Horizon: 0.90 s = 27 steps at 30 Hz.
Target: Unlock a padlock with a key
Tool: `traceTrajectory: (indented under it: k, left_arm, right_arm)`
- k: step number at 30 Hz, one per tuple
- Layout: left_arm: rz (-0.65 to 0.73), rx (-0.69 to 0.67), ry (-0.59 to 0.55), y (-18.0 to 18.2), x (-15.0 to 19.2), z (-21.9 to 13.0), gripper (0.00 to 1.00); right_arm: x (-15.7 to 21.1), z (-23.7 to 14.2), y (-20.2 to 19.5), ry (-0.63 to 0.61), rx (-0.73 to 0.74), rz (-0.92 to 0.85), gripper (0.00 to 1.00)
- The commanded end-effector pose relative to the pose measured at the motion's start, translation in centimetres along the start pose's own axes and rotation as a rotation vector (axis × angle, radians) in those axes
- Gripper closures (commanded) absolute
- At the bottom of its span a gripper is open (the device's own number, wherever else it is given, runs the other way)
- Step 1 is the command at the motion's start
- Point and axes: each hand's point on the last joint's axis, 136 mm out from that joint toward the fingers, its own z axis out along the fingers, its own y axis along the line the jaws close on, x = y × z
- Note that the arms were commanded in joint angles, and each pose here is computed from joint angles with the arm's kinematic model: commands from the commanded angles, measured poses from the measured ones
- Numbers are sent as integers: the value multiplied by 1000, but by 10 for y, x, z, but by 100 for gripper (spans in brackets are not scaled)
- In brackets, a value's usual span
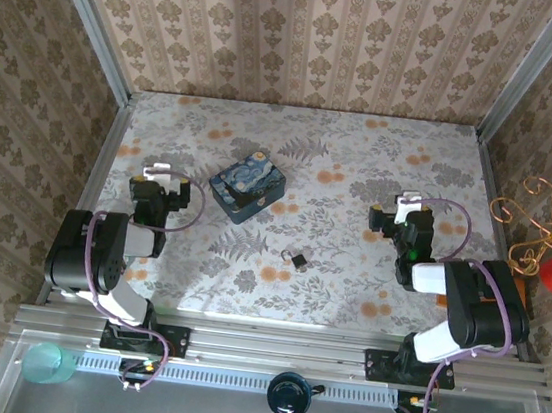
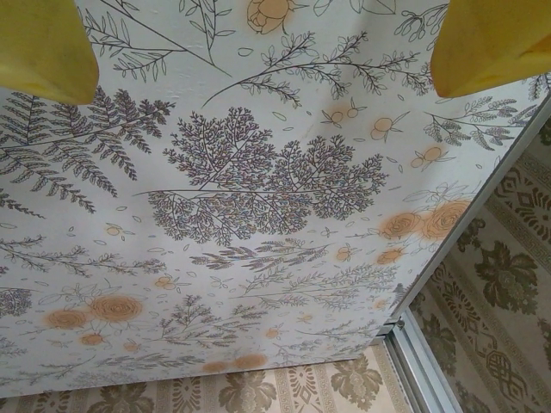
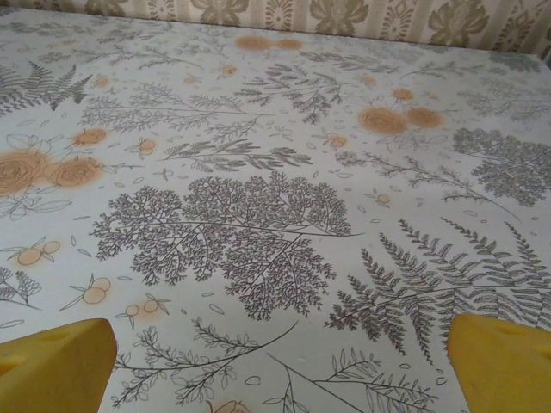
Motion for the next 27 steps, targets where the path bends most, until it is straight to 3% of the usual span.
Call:
traceTrajectory:
  k: [1, 27]
  left_arm:
    - [-20, 7, -13, -1, -6, 0, 0]
    - [-26, -12, -16, 3, -5, -1, 0]
  right_arm:
    - [-13, 0, 4, -50, -32, 21, 0]
    - [-12, 5, -2, -22, -34, 58, 0]
